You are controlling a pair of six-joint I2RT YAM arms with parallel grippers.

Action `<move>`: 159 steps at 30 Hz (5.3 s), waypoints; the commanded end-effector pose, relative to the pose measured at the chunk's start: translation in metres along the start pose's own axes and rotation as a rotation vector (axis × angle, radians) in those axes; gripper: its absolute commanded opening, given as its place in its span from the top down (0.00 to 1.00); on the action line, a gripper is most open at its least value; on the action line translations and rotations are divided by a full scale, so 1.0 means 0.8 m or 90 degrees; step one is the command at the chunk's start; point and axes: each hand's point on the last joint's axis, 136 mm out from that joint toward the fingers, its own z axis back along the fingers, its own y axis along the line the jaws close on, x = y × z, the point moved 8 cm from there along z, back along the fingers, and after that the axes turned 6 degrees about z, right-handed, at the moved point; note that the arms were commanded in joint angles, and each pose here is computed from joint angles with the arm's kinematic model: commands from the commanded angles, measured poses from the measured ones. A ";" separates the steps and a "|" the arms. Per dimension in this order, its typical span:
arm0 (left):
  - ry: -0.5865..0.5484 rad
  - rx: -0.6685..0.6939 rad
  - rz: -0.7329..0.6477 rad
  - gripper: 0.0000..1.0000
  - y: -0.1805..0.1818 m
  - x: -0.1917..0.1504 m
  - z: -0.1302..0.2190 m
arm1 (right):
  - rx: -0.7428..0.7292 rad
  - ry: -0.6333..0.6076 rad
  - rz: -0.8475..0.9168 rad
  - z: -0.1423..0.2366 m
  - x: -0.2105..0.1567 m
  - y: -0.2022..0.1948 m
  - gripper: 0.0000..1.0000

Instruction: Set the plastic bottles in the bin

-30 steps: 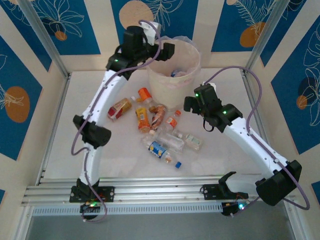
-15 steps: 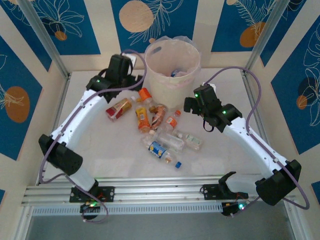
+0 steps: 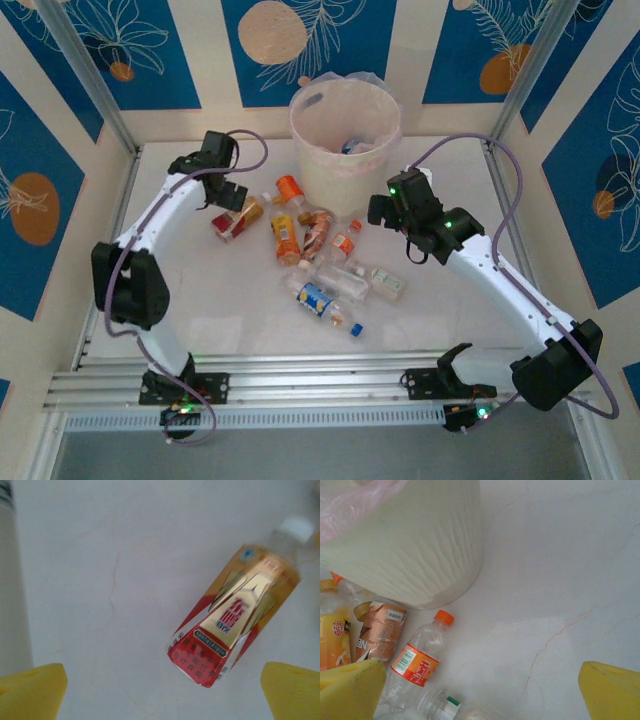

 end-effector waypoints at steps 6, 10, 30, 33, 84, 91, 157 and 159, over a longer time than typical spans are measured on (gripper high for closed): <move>0.125 -0.091 -0.073 0.00 -0.018 -0.017 -0.063 | -0.012 0.009 -0.007 -0.002 -0.004 0.000 0.01; 0.149 -0.112 -0.081 0.01 -0.026 -0.020 -0.082 | -0.013 0.005 -0.008 -0.001 -0.002 0.000 0.01; 0.245 -0.126 -0.069 0.12 -0.031 -0.048 -0.153 | -0.008 0.012 -0.002 -0.008 0.005 0.008 0.01; 0.235 -0.136 -0.062 0.24 -0.032 -0.049 -0.148 | -0.008 0.012 -0.003 -0.009 0.005 0.009 0.01; -0.247 -0.891 -0.124 0.38 -0.189 -0.004 0.217 | 0.573 -0.151 0.048 0.047 0.107 0.128 0.01; -0.256 -0.894 -0.146 0.36 -0.190 -0.007 0.224 | 0.613 -0.156 0.054 0.047 0.111 0.137 0.07; -0.274 -0.297 0.244 0.00 -0.080 -0.028 0.169 | 0.384 -0.040 0.009 -0.206 0.237 0.146 0.19; -0.264 -0.291 0.246 0.00 -0.082 -0.030 0.163 | 0.376 -0.036 0.010 -0.208 0.236 0.145 0.13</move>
